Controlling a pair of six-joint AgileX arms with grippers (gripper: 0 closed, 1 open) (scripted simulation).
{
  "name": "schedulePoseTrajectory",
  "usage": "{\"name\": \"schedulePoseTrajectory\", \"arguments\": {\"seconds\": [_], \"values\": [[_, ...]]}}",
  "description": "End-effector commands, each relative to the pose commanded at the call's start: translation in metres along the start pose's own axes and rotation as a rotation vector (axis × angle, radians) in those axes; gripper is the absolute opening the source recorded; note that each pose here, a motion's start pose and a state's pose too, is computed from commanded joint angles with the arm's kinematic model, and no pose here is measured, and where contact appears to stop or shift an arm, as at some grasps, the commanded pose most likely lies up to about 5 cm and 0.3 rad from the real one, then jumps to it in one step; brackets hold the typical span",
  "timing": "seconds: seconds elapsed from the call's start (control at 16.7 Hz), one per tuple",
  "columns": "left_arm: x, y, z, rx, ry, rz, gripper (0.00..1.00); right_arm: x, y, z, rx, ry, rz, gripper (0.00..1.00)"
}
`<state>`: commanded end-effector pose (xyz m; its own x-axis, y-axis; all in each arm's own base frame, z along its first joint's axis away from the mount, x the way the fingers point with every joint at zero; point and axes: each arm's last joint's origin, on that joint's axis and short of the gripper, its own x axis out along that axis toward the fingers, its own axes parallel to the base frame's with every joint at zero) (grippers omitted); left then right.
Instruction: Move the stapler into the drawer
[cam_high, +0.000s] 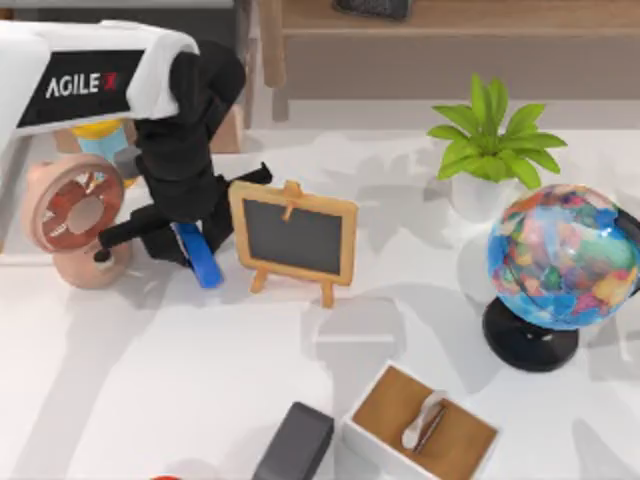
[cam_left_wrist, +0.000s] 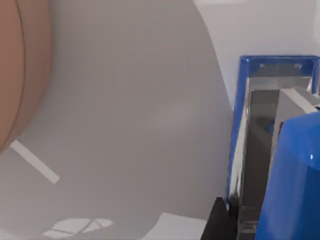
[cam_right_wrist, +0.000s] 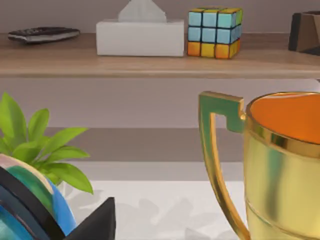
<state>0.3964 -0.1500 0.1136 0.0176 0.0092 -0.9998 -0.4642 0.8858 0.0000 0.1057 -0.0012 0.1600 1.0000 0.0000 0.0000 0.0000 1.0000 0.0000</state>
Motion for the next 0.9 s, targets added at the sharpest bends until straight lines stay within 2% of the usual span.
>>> {"name": "schedulePoseTrajectory", "arguments": {"seconds": [0.48, 0.6, 0.9], "values": [[-0.001, -0.011, 0.002, 0.031, 0.023, 0.097, 0.00, 0.000, 0.000, 0.000, 0.000, 0.000, 0.000, 1.00], [-0.003, -0.011, 0.004, 0.020, 0.033, 0.090, 0.00, 0.000, 0.000, 0.000, 0.000, 0.000, 0.000, 1.00], [-0.022, -0.006, 0.003, -0.006, 0.013, 0.009, 0.00, 0.000, 0.000, 0.000, 0.000, 0.000, 0.000, 1.00]]}}
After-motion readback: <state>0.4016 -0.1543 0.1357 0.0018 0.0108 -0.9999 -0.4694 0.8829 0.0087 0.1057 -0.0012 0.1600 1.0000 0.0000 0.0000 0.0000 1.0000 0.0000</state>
